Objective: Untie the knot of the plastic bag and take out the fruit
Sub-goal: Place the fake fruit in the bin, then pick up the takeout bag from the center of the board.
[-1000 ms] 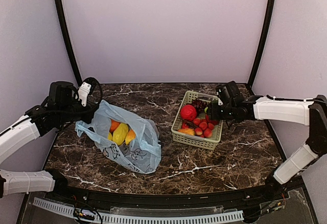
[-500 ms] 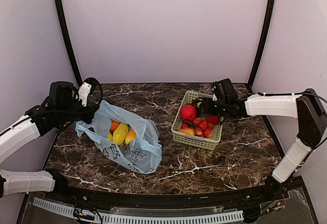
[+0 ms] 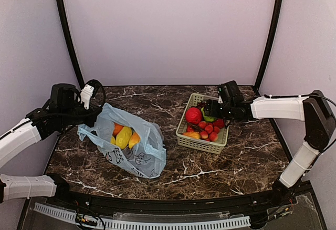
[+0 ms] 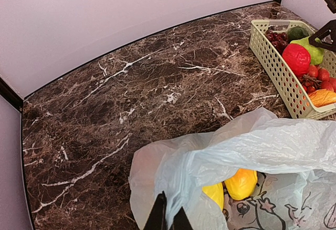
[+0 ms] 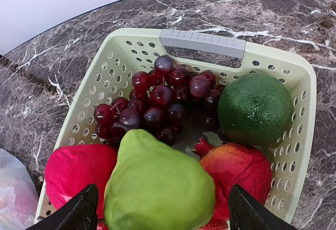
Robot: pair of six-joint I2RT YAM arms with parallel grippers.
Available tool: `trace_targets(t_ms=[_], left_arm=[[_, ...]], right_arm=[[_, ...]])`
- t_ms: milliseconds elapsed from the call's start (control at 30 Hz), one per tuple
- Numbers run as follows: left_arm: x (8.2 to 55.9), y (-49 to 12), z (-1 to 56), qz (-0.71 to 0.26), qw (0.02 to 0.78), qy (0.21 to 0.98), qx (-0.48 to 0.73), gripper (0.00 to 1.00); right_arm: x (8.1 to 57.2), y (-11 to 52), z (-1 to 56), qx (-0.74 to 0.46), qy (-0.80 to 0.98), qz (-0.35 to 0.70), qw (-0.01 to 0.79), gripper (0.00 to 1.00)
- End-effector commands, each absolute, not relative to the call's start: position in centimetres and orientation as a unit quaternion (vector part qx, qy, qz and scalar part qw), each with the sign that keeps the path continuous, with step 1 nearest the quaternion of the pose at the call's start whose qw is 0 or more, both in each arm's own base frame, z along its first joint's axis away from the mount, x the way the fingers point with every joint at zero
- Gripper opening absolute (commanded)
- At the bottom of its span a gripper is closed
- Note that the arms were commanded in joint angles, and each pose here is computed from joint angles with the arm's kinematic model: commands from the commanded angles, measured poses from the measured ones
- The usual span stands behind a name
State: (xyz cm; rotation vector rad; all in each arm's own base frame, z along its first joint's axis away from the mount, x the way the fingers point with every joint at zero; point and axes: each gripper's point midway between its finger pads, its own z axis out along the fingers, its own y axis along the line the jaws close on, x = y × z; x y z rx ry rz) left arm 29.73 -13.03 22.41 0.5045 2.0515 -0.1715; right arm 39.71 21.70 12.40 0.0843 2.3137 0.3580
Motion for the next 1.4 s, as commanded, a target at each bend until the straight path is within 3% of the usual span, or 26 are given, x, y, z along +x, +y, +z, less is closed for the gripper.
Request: trace_targets(t_ms=[0,300,500,767,1133,1267,1367], left_arm=[[29.4,-12.9,21.8,-0.069,0.480,0.849,0.212,0.01],[29.2,-13.3,22.1,-0.081,0.484,0.843,0.219,0.01],[27.9,-15.3,23.1,-0.139,0.498,0.817,0.256,0.01],[27.9,-15.6,23.0,-0.145,0.495,0.816,0.259,0.01],[27.9,-15.5,23.0,-0.145,0.493,0.818,0.257,0.01],[28.0,-15.5,22.8,-0.143,0.492,0.820,0.257,0.01],[28.1,-15.5,22.7,-0.142,0.489,0.821,0.257,0.01]], right_arm=[[40.7,21.7,13.6,0.042,0.901,0.147,0.407,0.85],[40.2,21.7,15.5,0.010,0.887,0.153,0.435,0.87],[36.5,25.9,22.2,-0.158,0.821,0.241,0.493,0.89],[28.0,35.5,25.5,-0.362,0.746,0.357,0.429,0.95],[23.2,44.4,23.3,-0.448,0.711,0.411,0.353,0.99],[22.2,45.8,21.6,-0.462,0.715,0.419,0.317,0.96],[21.5,46.7,20.7,-0.473,0.716,0.420,0.296,0.89]])
